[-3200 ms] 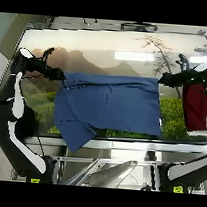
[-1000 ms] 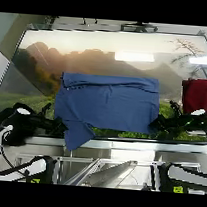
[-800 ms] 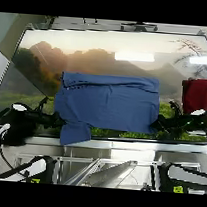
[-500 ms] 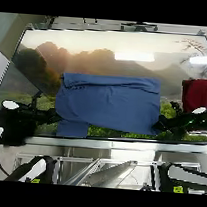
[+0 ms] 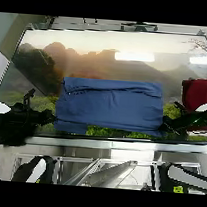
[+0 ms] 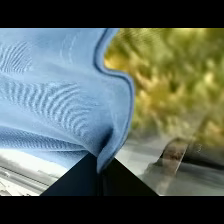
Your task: Fold the shirts.
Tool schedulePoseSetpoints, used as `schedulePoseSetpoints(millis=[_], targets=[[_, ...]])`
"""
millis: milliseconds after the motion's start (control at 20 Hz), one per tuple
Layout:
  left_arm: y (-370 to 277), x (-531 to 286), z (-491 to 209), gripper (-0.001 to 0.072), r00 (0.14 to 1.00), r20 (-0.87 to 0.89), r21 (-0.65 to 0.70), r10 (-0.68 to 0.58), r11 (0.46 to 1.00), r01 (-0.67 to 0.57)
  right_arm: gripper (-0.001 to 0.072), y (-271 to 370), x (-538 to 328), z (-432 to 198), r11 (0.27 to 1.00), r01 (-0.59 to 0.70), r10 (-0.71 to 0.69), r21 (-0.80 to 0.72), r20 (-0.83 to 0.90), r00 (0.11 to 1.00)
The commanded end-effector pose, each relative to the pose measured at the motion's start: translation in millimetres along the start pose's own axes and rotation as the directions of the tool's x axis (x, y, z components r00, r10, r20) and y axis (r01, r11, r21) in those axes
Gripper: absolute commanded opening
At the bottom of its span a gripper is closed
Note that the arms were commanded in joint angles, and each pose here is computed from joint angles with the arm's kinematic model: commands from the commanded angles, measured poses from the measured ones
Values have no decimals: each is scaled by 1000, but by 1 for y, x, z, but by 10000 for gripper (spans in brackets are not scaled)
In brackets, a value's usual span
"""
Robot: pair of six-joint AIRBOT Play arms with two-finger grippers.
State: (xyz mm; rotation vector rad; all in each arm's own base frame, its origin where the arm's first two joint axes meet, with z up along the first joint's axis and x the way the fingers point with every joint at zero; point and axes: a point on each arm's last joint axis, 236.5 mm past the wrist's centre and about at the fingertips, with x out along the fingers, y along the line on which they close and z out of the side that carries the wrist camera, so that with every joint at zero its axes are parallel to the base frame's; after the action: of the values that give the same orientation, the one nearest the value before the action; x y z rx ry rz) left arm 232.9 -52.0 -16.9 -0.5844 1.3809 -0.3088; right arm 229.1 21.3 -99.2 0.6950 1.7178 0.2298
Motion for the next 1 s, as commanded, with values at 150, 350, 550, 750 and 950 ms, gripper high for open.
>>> schedulePoseSetpoints(millis=[150, 350, 550, 750, 950], targets=[[-49, -53, 60, 33, 981, 173, 142, -89, 988, 65, 16, 93, -58, 33, 952, -280, 293, -123, 104, 950], [-59, -61, 117, 33, 981, 167, 187, -100, 980, 68, 16, 126, -114, 98, 933, -277, 343, -231, 330, 879], [-56, -11, 179, 33, 987, 133, 220, -95, 973, 64, 17, 130, -111, 158, 937, -247, 339, -248, 469, 816], [-40, 45, 234, 34, 991, 101, 245, -88, 968, 61, 17, 99, -56, 195, 961, -229, 276, -157, 463, 842], [-22, 90, 265, 33, 994, 60, 267, -86, 961, 67, 17, 68, -23, 216, 974, -174, 223, -146, 470, 854]])
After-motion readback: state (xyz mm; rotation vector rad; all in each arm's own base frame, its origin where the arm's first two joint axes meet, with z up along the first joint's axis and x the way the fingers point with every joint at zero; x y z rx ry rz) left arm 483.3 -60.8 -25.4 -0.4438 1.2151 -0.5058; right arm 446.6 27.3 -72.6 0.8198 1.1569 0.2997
